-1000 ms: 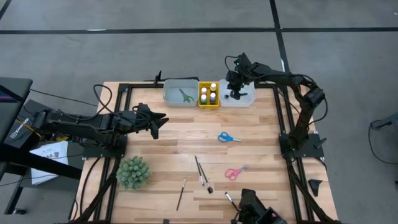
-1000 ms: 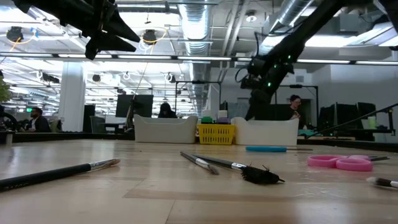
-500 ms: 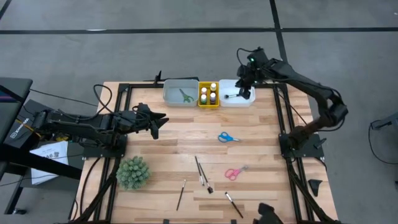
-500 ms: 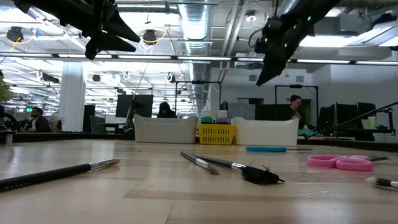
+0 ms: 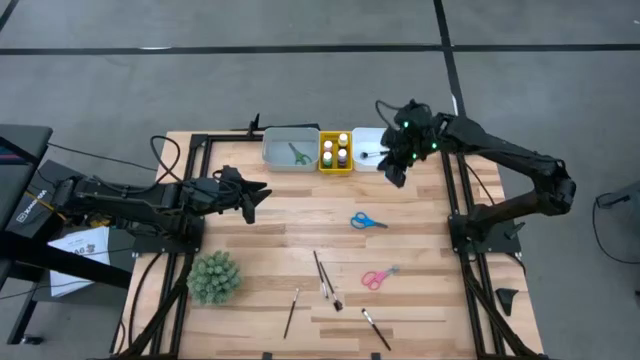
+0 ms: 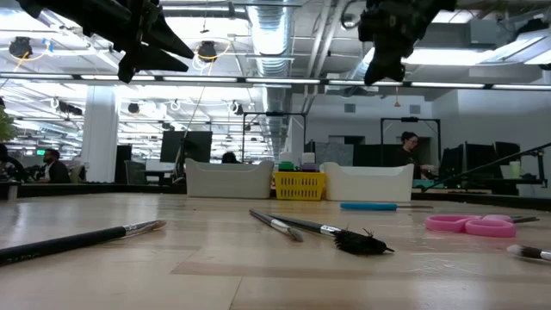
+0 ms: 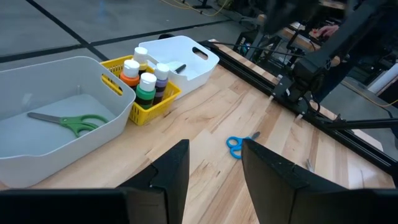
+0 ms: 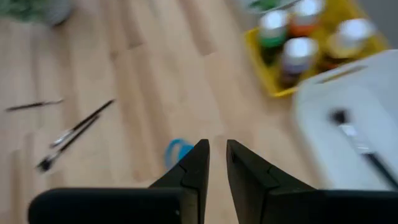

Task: Pick & Place Paint Supplies
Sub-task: Put the pink scissors into the gray bin

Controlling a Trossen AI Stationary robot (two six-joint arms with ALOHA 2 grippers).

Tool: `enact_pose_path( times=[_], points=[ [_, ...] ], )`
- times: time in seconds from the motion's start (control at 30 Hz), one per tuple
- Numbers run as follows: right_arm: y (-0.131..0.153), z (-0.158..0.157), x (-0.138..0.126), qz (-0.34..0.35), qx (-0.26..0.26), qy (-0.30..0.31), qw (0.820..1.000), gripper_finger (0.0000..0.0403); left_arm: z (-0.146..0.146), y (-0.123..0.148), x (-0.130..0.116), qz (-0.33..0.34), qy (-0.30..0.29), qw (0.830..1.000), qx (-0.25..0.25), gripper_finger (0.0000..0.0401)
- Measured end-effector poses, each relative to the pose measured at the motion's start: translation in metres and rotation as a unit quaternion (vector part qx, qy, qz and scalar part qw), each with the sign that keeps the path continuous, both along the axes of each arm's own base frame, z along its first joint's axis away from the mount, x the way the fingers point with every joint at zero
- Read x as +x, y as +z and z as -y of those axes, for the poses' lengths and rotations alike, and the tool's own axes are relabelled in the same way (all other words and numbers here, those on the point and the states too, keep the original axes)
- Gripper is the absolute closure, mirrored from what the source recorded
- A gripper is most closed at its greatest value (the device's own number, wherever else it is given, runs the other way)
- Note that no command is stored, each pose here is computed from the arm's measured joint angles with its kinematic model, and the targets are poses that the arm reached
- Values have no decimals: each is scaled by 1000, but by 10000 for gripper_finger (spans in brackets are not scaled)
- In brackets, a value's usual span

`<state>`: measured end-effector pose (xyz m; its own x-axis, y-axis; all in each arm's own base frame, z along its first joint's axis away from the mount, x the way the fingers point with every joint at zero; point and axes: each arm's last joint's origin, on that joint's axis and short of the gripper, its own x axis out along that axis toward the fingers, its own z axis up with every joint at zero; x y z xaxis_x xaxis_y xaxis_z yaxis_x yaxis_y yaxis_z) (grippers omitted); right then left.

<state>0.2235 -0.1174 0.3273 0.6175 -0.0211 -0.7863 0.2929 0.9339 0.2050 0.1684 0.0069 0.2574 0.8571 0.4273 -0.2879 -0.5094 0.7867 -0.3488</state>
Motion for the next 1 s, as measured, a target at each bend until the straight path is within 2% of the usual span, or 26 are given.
enact_pose_path(
  times=[0.17,0.4,0.63,0.83,1.0],
  points=[
    [-2,-43,14,-21,23,72,997,351,0,0,0,0,0,1000,0,261],
    [-8,-105,24,-58,52,157,985,351,2,-1,1,-2,-40,999,-14,261],
    [-11,-158,27,-82,58,146,984,351,5,-1,1,-5,-80,996,-28,261],
    [-19,-203,26,-98,70,132,984,351,5,-1,1,-6,-90,995,-29,261],
    [-35,-241,25,-118,29,129,984,351,5,-2,1,-11,-93,995,-19,261]
  ],
)
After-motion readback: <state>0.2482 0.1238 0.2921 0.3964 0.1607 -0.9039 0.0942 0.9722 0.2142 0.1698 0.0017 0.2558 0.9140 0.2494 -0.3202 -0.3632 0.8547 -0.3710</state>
